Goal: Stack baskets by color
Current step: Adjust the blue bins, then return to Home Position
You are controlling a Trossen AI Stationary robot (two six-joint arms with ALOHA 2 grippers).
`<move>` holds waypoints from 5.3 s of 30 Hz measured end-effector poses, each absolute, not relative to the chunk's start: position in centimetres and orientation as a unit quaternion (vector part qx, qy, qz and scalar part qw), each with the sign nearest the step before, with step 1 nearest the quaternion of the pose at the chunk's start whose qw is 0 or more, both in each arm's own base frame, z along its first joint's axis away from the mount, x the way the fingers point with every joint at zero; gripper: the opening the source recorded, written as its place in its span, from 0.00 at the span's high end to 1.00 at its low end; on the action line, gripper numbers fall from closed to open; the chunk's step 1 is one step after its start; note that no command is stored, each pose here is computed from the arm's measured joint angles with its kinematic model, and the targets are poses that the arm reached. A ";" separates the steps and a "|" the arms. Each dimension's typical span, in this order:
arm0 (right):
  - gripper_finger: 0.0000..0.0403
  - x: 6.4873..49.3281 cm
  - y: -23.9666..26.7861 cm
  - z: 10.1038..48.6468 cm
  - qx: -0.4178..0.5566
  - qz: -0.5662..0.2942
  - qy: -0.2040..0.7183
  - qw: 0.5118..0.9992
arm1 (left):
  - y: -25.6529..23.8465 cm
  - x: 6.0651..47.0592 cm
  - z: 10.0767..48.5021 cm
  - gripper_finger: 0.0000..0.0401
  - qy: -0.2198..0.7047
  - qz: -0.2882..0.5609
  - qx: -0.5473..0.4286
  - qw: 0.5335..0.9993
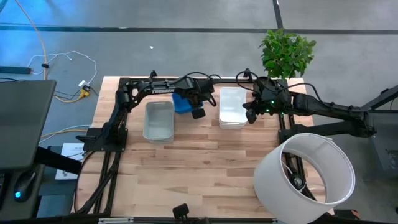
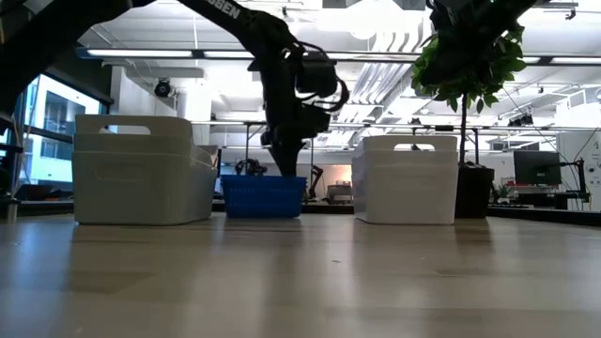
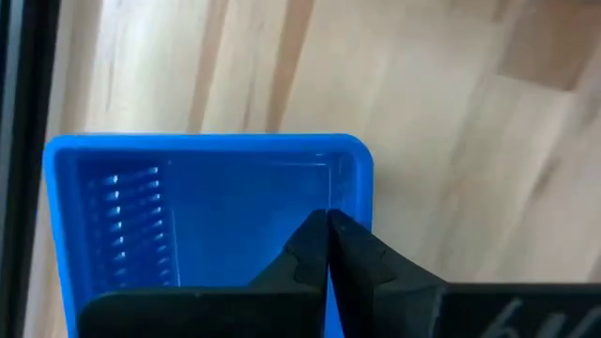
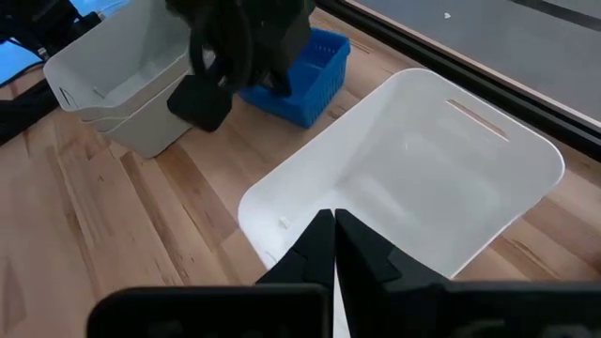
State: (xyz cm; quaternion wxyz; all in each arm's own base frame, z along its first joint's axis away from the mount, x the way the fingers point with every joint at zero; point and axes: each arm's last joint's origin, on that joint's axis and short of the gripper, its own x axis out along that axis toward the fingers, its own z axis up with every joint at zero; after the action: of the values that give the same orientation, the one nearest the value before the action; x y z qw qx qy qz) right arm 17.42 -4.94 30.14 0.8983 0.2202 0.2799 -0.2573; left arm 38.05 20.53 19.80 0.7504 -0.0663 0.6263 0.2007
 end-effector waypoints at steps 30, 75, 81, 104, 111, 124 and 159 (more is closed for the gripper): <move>1.00 17.5 -5.0 30.2 0.203 -0.251 0.281 0.904 | 11.3 42.5 20.5 1.00 0.575 0.137 -0.075 0.803; 1.00 17.5 -5.1 30.3 0.201 -0.270 0.273 0.901 | 10.4 37.9 21.1 1.00 0.722 0.006 -0.032 0.691; 1.00 17.5 -5.1 30.3 0.195 -0.269 0.275 0.902 | 11.1 36.6 26.2 1.00 0.646 0.064 -0.050 0.759; 1.00 19.2 -3.3 32.4 0.174 -0.124 0.180 0.960 | 3.0 19.7 45.2 1.00 0.090 0.153 -0.008 0.984; 1.00 19.8 -1.7 33.4 0.161 -0.073 0.133 0.975 | 1.7 17.0 39.1 1.00 -0.026 0.126 -0.039 0.991; 1.00 19.9 -1.0 34.0 0.153 -0.052 0.108 0.981 | 1.1 16.8 35.7 1.00 -0.080 0.103 -0.056 0.990; 1.00 19.7 -1.0 33.2 0.144 -0.058 0.150 0.976 | 1.0 13.3 26.2 1.00 -0.158 0.092 -0.129 0.975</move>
State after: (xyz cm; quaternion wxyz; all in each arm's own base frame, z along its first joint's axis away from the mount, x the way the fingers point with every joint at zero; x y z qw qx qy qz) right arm 19.67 -1.05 33.19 0.9765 0.1438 0.1499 -0.0579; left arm 13.30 1.02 26.24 0.9747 -0.1288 -0.1583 0.0917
